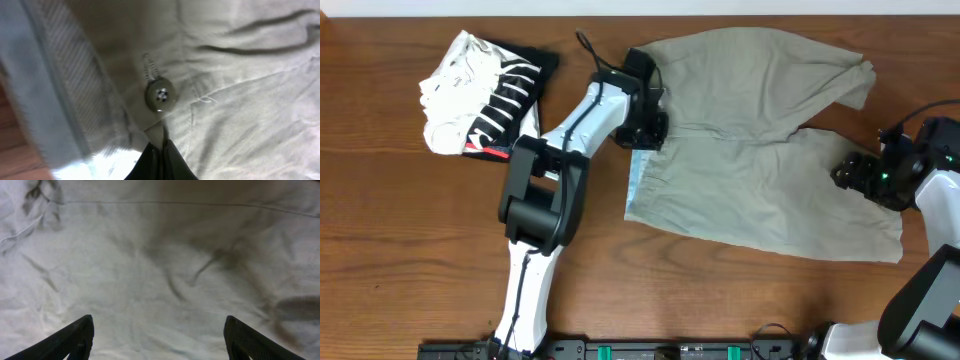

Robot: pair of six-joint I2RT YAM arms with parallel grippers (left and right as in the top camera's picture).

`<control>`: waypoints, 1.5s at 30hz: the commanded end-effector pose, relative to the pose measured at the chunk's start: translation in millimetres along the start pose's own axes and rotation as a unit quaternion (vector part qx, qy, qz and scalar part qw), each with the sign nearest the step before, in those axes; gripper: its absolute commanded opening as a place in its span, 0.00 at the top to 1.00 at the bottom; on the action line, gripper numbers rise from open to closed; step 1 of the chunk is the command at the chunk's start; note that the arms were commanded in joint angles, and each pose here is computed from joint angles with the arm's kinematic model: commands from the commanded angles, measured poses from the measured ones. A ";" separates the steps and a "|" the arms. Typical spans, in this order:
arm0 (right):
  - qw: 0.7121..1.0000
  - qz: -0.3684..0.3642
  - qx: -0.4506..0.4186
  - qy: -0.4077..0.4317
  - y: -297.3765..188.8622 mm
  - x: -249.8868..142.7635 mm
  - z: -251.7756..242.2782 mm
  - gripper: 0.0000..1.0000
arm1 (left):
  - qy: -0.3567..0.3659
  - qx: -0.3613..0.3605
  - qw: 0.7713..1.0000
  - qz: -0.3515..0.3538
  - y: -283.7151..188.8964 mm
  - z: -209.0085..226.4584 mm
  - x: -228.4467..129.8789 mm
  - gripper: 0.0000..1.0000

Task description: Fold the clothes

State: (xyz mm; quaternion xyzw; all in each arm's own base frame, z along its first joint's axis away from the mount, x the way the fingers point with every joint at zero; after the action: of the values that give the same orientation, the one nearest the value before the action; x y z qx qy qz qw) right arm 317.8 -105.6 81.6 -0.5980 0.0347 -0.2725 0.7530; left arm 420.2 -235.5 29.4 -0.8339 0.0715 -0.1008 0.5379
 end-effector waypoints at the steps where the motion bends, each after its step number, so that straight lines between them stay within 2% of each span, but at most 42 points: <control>1: 1.000 0.002 -0.009 -0.008 -0.2 -1.1 -3.4 0.19 | -0.007 -0.007 0.999 -0.037 -40.9 4.8 11.7 0.94; 6: 1.000 0.002 -0.010 -0.008 -0.2 -1.3 -3.6 0.18 | -0.024 0.003 0.999 -0.045 -64.8 15.0 9.7 0.94; 8: 1.000 0.003 -0.011 -0.007 -0.2 -1.9 -4.1 0.18 | -0.043 0.029 0.998 -0.037 -64.6 23.5 4.8 0.94; 11: 1.000 0.004 -0.011 -0.007 -0.3 -1.9 -4.2 0.18 | -0.064 0.079 0.994 -0.024 -57.5 37.6 -5.5 0.95; 22: 1.000 0.004 -0.011 -0.007 -0.3 -1.9 -4.2 0.17 | -0.136 0.178 0.974 0.025 -26.9 72.4 -51.2 0.94; 30: 1.000 0.003 -0.011 -0.007 -0.3 -1.8 -4.2 0.16 | -0.138 0.181 0.973 0.021 -35.0 70.4 -53.5 0.94; 36: 1.000 0.003 -0.011 -0.007 -0.3 -1.8 -4.2 0.17 | -0.195 0.223 0.955 0.021 -42.4 80.6 -62.9 0.94; 42: 1.000 0.003 -0.011 -0.007 -0.3 -1.8 -4.2 0.16 | -0.196 0.234 0.951 0.039 -43.7 80.4 -71.7 0.94; 45: 1.000 0.003 -0.011 -0.007 -0.3 -1.8 -4.1 0.16 | -0.194 0.237 0.951 0.049 -45.0 76.6 -76.8 0.87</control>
State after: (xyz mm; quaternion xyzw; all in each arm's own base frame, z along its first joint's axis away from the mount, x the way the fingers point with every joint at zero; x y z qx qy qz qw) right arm 315.2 -107.3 80.3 -0.6044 0.0403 -0.2700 0.7485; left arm 368.3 -135.3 22.5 -0.6925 -0.0082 0.0770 0.7173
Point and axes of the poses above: each gripper's point midway between its finger pads, its own y axis out along the fingers, its own z axis along the line the jaws close on, x = y × z, the point moved 2 cm from there along -y, back along the fingers, and after that the axes turned 3 degrees about y, right-handed, at the moved point
